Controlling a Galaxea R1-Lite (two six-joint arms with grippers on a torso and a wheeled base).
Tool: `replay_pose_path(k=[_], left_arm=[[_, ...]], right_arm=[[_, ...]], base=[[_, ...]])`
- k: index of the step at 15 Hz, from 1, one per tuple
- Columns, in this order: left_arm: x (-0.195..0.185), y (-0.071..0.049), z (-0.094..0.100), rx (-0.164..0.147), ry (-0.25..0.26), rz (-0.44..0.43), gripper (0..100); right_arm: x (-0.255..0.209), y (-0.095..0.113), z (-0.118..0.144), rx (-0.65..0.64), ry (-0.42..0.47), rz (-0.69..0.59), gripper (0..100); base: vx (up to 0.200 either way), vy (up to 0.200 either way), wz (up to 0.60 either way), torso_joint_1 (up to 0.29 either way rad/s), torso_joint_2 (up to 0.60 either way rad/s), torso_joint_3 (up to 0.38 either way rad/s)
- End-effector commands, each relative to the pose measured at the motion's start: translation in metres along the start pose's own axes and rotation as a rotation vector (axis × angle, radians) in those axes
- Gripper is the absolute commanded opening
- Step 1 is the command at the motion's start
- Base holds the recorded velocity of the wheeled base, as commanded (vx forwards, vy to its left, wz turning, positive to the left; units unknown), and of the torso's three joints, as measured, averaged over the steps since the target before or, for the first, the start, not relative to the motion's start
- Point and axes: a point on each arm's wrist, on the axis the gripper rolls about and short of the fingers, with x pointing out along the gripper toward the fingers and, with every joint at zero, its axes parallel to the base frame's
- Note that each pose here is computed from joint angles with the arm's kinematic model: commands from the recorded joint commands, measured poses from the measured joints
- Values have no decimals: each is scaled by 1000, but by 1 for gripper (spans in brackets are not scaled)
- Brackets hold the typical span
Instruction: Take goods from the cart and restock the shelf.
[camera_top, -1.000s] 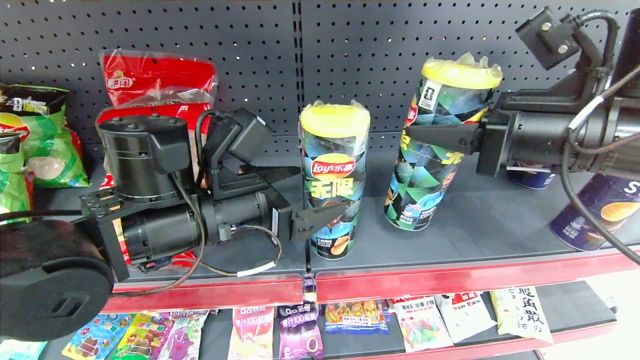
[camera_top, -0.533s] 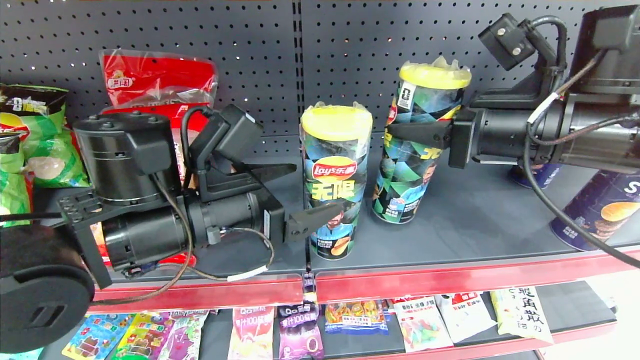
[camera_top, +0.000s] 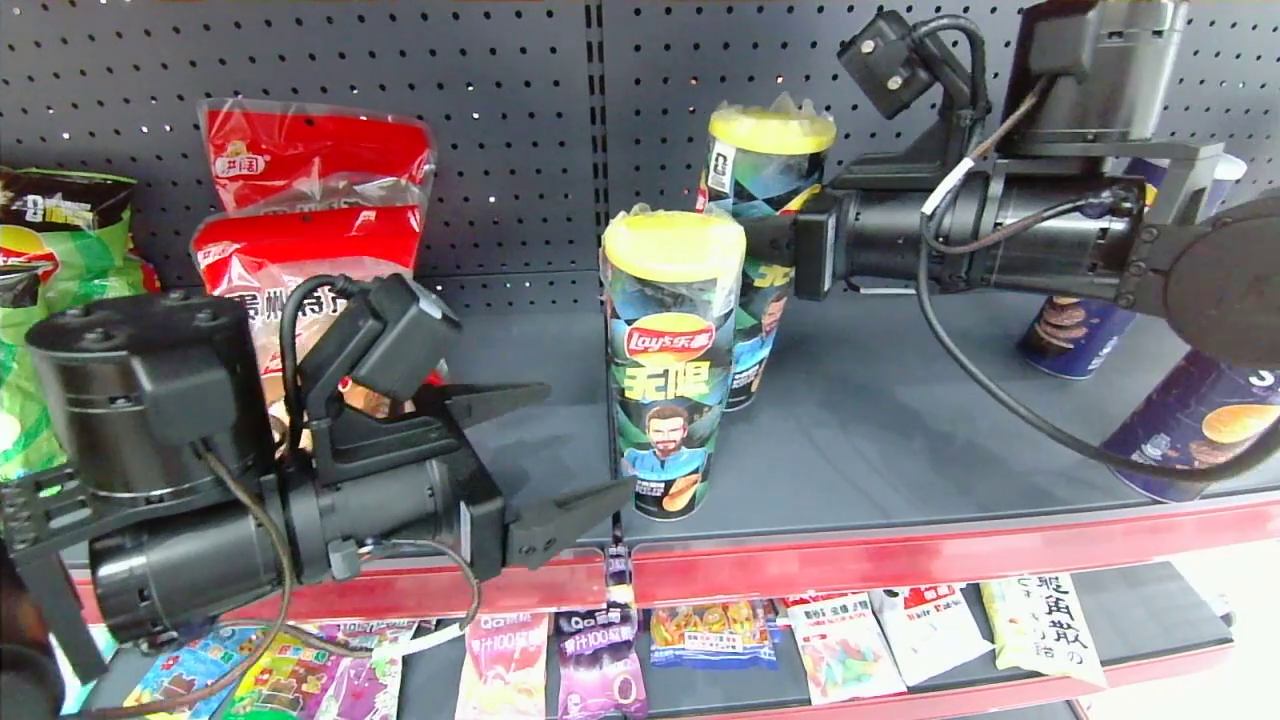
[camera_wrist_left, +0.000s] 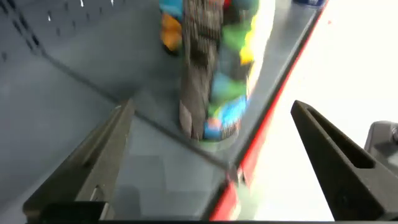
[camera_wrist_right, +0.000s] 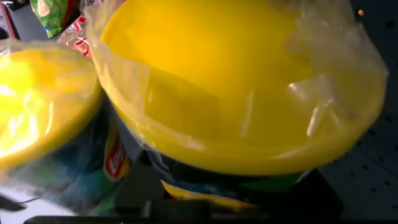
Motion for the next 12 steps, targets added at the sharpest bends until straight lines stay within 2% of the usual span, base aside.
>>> replay_pose_path(k=[1, 5, 8, 12], left_arm=[[-19, 0, -4, -2, -7, 28, 100], [-30, 5, -3, -7, -18, 71, 100], [-37, 4, -12, -16, 4, 77, 100], [-37, 4, -11, -15, 1, 79, 100]], right_arm=[[21, -5, -8, -3, 11, 11, 0], [35, -4, -13, -4, 20, 27, 0], [45, -4, -15, -7, 19, 37, 0], [51, -5, -20, -2, 34, 31, 0]], base=[[0, 0, 0, 0, 0, 0], [0, 0, 0, 0, 0, 0], [0, 0, 0, 0, 0, 0], [0, 0, 0, 0, 0, 0]])
